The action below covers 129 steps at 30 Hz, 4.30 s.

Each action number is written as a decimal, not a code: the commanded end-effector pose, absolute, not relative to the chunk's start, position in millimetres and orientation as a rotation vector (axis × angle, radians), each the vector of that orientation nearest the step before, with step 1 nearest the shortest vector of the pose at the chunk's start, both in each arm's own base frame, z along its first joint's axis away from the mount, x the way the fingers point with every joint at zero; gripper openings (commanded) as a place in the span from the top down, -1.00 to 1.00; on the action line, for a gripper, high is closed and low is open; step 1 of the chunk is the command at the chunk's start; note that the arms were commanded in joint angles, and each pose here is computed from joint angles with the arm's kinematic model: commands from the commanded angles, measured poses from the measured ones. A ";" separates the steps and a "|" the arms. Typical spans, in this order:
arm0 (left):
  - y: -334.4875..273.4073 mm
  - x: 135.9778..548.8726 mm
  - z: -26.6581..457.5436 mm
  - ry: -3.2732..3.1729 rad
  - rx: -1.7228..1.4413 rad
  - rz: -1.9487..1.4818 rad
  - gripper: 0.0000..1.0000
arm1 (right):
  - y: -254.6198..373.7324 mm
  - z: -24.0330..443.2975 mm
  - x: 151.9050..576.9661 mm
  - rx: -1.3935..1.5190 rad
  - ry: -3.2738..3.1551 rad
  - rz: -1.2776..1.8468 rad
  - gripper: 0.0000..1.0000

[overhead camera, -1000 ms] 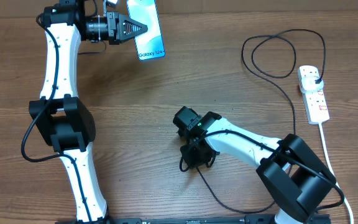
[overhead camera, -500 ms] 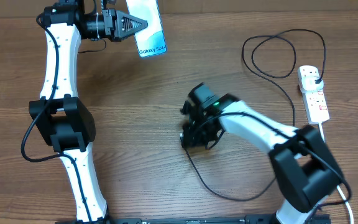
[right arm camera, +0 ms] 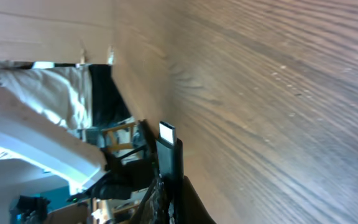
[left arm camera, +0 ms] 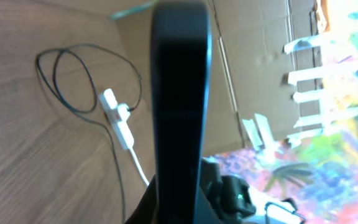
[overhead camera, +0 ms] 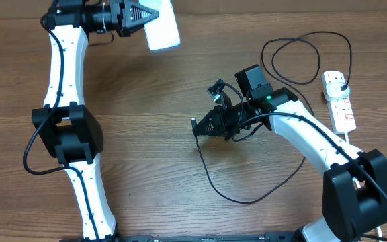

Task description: Plug charger to phone and switch on socket

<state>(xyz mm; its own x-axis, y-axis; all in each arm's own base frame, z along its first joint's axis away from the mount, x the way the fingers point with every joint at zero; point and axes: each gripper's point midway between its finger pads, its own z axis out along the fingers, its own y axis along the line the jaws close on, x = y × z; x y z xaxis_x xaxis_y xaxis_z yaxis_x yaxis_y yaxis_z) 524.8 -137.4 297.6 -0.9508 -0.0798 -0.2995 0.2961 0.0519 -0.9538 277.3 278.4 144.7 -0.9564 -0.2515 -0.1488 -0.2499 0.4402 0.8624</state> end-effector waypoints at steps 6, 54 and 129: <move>-180.5 508.4 366.2 2.115 0.254 -2.126 0.91 | 286.9 179.9 282.2 0.539 -2.601 -1.766 0.92; -260.4 473.5 398.9 1.875 0.793 -1.986 0.92 | 241.3 307.2 351.6 0.389 -3.324 -1.463 0.93; -293.3 454.7 394.1 1.760 0.971 -1.947 0.92 | 195.6 294.7 379.3 0.531 -3.579 -0.920 0.93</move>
